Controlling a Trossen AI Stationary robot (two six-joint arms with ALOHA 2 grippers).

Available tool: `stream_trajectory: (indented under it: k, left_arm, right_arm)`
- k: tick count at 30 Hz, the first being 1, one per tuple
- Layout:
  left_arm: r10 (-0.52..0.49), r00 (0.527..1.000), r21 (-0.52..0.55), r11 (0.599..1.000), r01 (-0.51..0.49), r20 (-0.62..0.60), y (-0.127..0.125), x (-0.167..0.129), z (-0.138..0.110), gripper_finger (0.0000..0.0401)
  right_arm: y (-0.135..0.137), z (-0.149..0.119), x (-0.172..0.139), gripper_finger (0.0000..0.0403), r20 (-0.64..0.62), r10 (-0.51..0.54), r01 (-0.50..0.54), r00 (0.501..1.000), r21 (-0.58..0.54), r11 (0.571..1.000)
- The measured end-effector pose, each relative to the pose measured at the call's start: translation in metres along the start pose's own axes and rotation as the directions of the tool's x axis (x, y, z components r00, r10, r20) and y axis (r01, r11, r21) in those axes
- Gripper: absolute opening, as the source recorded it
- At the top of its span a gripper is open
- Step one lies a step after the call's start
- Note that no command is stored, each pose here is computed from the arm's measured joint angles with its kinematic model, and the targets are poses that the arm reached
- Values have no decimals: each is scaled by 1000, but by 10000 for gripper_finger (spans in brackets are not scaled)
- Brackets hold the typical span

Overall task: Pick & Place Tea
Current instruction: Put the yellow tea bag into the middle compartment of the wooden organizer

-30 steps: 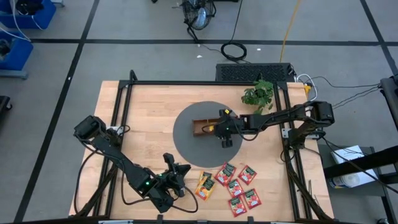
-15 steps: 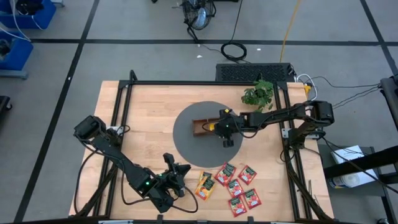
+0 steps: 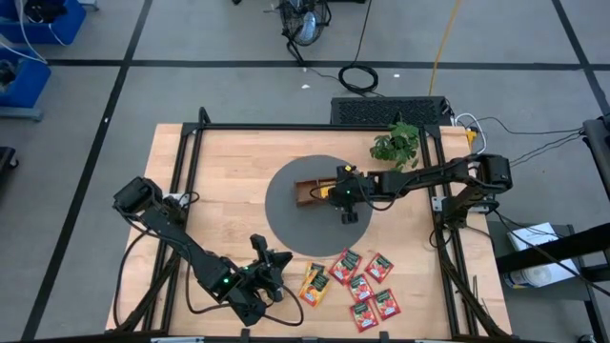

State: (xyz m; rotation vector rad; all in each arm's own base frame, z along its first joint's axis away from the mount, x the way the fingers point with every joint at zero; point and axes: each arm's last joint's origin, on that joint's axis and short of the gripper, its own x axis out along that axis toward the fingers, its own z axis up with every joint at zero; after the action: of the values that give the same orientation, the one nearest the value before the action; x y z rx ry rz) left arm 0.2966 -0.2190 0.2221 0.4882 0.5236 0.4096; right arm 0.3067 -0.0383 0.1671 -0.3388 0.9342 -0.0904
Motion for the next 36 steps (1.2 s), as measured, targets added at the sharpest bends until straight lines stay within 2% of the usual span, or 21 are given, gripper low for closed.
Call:
stream_trajectory:
  k: [3,12,14,19,26,29,32,33,36]
  left_arm:
    - [3,1000,-1,1000,-3,-2,1,1,0,35]
    - [-12,1000,-11,1000,12,-16,3,6,0,35]
    - [-16,1000,-11,1000,16,-17,3,6,0,35]
    - [-17,1000,-17,1000,16,-17,3,6,0,35]
    - [-23,1000,-16,1000,22,-19,2,6,0,35]
    - [-26,999,-11,1000,26,-23,3,6,0,35]
    - [-25,999,-7,1000,25,-25,2,6,-1,35]
    - [-24,999,-3,1000,24,-27,2,6,-3,35]
    - [-24,999,0,1000,24,-30,2,7,-4,35]
  right_arm:
    - [-4,7,-2,0,11,-38,38,999,-5,999]
    - [-22,28,-15,0,-19,-36,36,999,6,999]
    - [-29,29,-17,0,-33,-29,31,999,32,999]
    - [-52,23,-17,0,-2,58,-57,998,150,987]
    - [-74,12,-16,0,-14,39,-35,999,191,981]
    - [-69,12,-16,0,-23,57,-52,998,177,983]
    - [-53,17,-17,1,-25,117,-113,993,110,987]
    - [-48,20,-17,2,-25,115,-113,993,82,990]
    - [-32,29,-24,1,-44,27,-27,999,1,1000]
